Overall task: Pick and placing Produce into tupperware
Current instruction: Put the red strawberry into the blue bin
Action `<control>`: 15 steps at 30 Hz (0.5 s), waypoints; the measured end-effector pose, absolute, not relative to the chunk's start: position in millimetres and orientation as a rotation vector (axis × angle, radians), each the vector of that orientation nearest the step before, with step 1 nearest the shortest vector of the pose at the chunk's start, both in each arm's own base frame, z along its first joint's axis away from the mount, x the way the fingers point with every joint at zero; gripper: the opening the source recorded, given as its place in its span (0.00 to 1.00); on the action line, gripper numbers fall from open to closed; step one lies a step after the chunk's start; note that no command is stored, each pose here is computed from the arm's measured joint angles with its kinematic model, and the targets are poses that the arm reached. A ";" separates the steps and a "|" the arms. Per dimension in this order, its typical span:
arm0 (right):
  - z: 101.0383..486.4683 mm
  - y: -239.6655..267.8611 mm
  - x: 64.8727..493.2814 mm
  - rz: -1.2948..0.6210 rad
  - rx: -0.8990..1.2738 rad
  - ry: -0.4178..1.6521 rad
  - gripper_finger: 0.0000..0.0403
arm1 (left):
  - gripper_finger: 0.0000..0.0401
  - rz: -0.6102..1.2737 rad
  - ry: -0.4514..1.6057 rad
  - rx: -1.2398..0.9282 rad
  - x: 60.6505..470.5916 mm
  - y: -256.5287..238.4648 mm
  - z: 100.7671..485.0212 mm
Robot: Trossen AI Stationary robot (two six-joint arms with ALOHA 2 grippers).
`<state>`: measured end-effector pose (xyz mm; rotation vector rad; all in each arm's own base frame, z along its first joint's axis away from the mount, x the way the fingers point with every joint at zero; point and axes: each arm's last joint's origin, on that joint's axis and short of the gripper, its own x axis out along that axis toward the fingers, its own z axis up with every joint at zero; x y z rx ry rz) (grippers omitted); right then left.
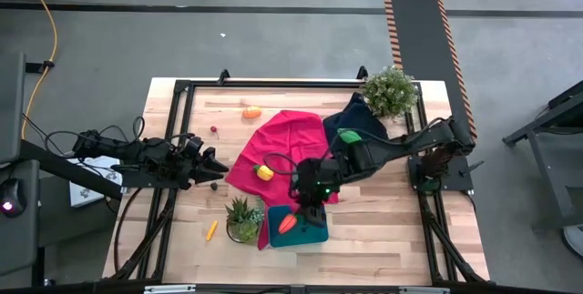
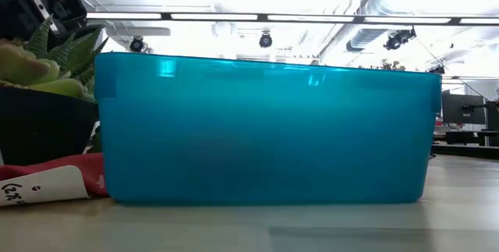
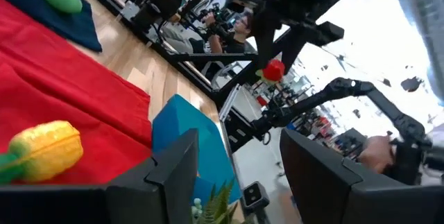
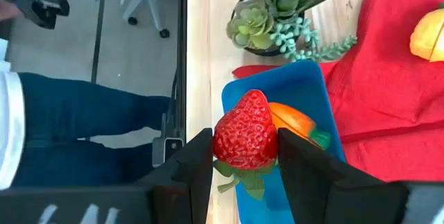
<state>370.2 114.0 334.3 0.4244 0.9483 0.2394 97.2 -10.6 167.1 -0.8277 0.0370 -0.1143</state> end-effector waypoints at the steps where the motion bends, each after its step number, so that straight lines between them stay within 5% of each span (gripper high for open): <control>1: 334.1 116.5 369.3 0.235 0.416 0.949 0.32 | 0.48 -0.114 0.038 -0.839 97.2 -10.6 167.1; 7: 329.2 123.0 362.6 0.165 0.436 1.014 0.32 | 0.48 -0.114 0.040 -0.869 97.2 -10.6 167.0; 15: 327.5 125.7 360.5 0.080 0.455 1.018 0.32 | 0.48 -0.035 -0.014 -1.189 97.4 -7.8 168.7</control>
